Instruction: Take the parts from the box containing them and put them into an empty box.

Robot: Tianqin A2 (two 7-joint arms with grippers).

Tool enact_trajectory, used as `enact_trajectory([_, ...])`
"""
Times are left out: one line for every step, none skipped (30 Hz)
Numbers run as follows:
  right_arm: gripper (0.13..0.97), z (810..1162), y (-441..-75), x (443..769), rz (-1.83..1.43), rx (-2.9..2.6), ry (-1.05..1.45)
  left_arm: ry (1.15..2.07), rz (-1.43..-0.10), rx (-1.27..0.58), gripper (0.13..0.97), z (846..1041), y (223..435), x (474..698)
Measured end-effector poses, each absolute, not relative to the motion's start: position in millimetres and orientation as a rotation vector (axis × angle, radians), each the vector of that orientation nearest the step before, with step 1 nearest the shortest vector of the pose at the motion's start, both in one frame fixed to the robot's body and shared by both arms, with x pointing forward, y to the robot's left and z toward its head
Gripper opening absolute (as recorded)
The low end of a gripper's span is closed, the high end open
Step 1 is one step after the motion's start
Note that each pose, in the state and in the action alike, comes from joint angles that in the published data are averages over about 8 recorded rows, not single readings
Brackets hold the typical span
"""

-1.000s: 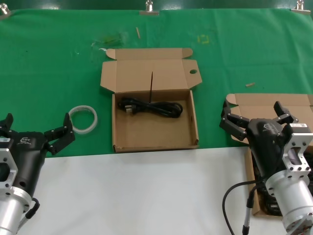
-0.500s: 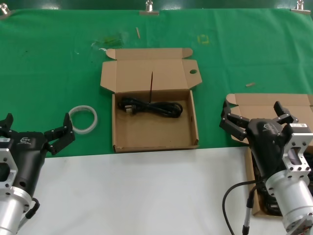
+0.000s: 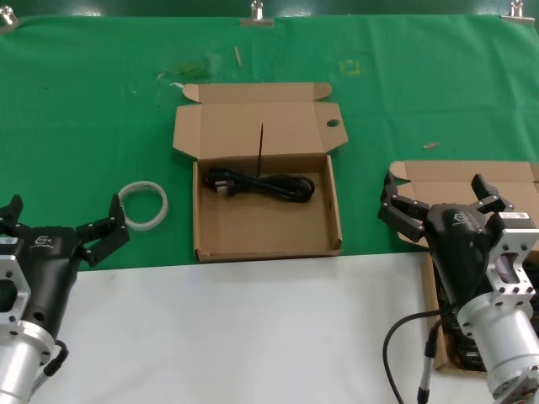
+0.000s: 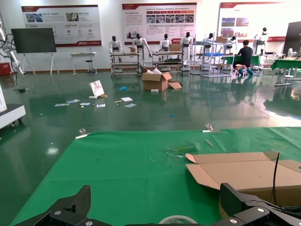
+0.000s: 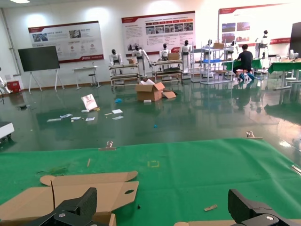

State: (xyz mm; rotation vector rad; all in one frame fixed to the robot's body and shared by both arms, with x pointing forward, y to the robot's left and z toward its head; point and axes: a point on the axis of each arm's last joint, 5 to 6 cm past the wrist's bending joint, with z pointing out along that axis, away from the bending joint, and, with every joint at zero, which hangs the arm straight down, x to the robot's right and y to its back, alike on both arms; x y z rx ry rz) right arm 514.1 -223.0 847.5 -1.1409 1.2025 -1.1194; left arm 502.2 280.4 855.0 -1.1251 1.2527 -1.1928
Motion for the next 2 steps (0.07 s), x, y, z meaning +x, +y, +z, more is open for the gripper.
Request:
enact_trajectory([0.966,847.5,-223.0,514.1,-1.119,-1.141,1.203,1.253,-1.193,-1.125,0.966,855.0,280.4,502.2])
enact_trajectory([0.966,847.5,-223.0,514.1,-1.119,-1.141,1.203,1.253,-1.193,-1.125,0.966,855.0,280.4,502.2])
